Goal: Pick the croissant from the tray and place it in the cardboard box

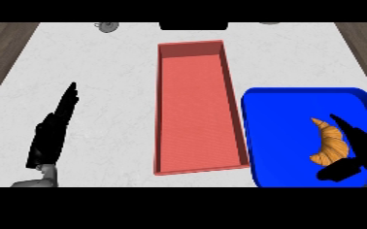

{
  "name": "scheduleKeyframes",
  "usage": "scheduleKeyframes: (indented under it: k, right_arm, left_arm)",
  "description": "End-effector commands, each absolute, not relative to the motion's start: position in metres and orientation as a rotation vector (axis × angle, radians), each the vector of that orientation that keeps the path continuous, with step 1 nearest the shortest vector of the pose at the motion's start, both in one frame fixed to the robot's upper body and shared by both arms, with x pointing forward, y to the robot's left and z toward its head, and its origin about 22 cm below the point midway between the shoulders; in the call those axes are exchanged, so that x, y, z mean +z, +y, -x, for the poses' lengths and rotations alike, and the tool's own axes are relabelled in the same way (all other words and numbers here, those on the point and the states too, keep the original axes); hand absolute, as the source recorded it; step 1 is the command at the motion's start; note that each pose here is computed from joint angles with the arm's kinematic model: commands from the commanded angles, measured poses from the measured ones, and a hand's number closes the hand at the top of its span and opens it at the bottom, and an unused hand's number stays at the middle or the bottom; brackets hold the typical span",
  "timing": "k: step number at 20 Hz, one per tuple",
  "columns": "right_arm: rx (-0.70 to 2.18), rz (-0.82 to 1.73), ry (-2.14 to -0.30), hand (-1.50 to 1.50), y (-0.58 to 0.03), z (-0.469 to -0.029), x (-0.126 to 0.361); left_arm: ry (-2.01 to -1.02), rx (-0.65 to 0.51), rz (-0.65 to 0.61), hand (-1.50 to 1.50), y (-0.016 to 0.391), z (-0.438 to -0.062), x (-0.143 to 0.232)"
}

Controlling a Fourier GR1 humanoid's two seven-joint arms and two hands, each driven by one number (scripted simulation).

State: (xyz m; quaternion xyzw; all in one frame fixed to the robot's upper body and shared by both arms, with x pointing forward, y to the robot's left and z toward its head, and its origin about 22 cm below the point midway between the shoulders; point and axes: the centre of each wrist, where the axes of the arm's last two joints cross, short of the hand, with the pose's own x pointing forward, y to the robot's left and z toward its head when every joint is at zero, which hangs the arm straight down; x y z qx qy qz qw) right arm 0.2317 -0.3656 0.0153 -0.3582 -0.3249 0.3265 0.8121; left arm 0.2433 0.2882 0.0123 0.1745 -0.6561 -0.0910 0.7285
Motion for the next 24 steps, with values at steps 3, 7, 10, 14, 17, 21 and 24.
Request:
scheduleKeyframes:
  k: [3, 7, 10, 14, 17, 21, 24]
  right_arm:
    - [0.661, 0.706, -0.727, 1.50, -0.377, -0.237, 0.002]
    - [0.735, 0.918, -0.751, 1.50, -0.367, -0.236, -0.011]
    - [0.740, 0.998, -0.784, 1.50, -0.380, -0.237, 0.011]
    - [0.707, 1.036, -0.845, 1.50, -0.378, -0.248, 0.008]
    - [0.674, 1.101, -0.793, 1.50, -0.306, -0.201, 0.014]
    - [0.665, 1.160, -0.730, 1.50, -0.240, -0.154, -0.002]
    - [0.634, 1.231, -0.766, 1.50, -0.208, -0.130, 0.023]
  left_arm:
    - [-1.447, -0.199, -0.369, 0.00, 0.295, -0.226, 0.018]
    - [-1.458, -0.205, -0.368, 0.00, 0.277, -0.235, 0.021]
    - [-1.453, -0.210, -0.375, 0.00, 0.278, -0.236, 0.013]
    - [-1.448, -0.194, -0.387, 0.00, 0.304, -0.248, 0.002]
    - [-1.420, -0.190, -0.409, 0.00, 0.288, -0.236, 0.001]
    - [-1.434, -0.175, -0.404, 0.00, 0.298, -0.230, 0.012]
    - [-1.432, -0.187, -0.397, 0.00, 0.301, -0.233, 0.007]
